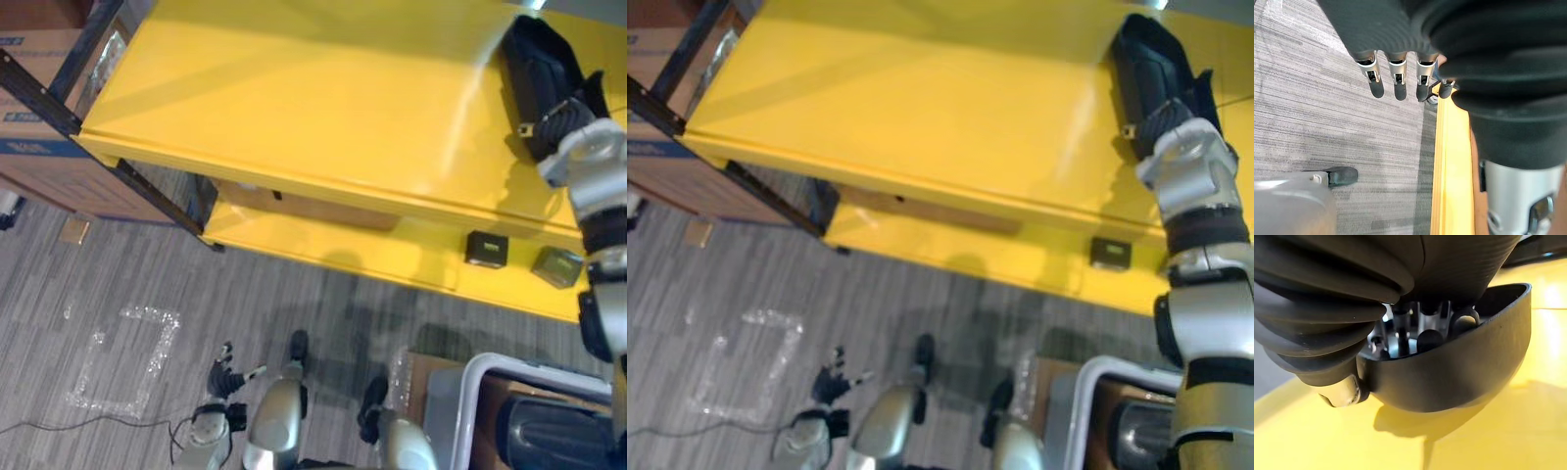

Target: Walk over and take plastic housings, then place them on the shelf

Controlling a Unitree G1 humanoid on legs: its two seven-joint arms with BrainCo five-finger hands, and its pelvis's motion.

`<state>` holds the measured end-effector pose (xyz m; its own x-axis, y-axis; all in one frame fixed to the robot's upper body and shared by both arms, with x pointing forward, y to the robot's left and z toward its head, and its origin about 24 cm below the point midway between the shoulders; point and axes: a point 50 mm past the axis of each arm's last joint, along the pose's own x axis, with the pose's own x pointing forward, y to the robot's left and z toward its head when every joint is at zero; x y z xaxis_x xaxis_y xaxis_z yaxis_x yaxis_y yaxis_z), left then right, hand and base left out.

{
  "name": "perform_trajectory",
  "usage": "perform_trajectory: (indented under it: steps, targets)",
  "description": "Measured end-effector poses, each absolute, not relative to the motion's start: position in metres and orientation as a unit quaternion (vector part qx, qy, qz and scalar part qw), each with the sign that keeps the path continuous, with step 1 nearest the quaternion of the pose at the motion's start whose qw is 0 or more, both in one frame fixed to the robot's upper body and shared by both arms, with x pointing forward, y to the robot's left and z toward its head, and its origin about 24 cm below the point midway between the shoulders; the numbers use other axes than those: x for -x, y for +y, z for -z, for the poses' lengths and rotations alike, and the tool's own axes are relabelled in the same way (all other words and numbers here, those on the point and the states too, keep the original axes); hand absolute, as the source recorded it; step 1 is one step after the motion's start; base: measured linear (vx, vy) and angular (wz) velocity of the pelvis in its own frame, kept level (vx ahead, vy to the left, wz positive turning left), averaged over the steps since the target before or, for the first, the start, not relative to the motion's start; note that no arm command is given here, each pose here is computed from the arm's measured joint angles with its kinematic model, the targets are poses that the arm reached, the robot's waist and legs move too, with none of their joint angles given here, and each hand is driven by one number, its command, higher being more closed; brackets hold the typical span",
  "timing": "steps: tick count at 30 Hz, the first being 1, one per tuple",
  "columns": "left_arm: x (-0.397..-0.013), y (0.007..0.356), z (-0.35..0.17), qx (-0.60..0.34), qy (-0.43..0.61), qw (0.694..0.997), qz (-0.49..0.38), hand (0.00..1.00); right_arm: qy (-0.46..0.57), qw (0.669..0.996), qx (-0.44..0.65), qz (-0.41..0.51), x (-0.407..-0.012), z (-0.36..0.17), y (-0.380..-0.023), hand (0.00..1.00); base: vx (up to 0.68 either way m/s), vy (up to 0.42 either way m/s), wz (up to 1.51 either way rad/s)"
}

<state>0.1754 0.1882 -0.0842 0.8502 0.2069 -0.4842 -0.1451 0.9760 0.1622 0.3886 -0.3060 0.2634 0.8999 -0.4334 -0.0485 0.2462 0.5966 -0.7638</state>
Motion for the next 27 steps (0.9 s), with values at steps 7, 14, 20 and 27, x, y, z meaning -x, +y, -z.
perform_trajectory:
  steps: [7, 14, 20, 27]
  targets:
    - [-0.175, 0.186, 0.085, -0.053, 0.259, 0.96, -0.091, 0.0, 0.135, 0.886, 0.38, 0.228, -0.388, -0.261, -0.311, 1.0, 0.0, 0.0, 0.0]
    - [-0.175, 0.185, 0.085, -0.051, 0.259, 0.96, -0.091, 0.0, 0.147, 0.885, 0.359, 0.259, -0.385, -0.261, -0.319, 1.0, 0.0, 0.0, 0.0]
    - [-0.175, 0.18, 0.086, -0.043, 0.26, 0.96, -0.091, 0.0, 0.142, 0.885, 0.348, 0.274, -0.384, -0.263, -0.322, 1.0, 0.0, 0.0, 0.0]
    - [-0.175, 0.18, 0.086, -0.042, 0.26, 0.96, -0.09, 0.0, 0.15, 0.885, 0.344, 0.277, -0.384, -0.261, -0.324, 0.0, 0.0, 0.0, 0.0]
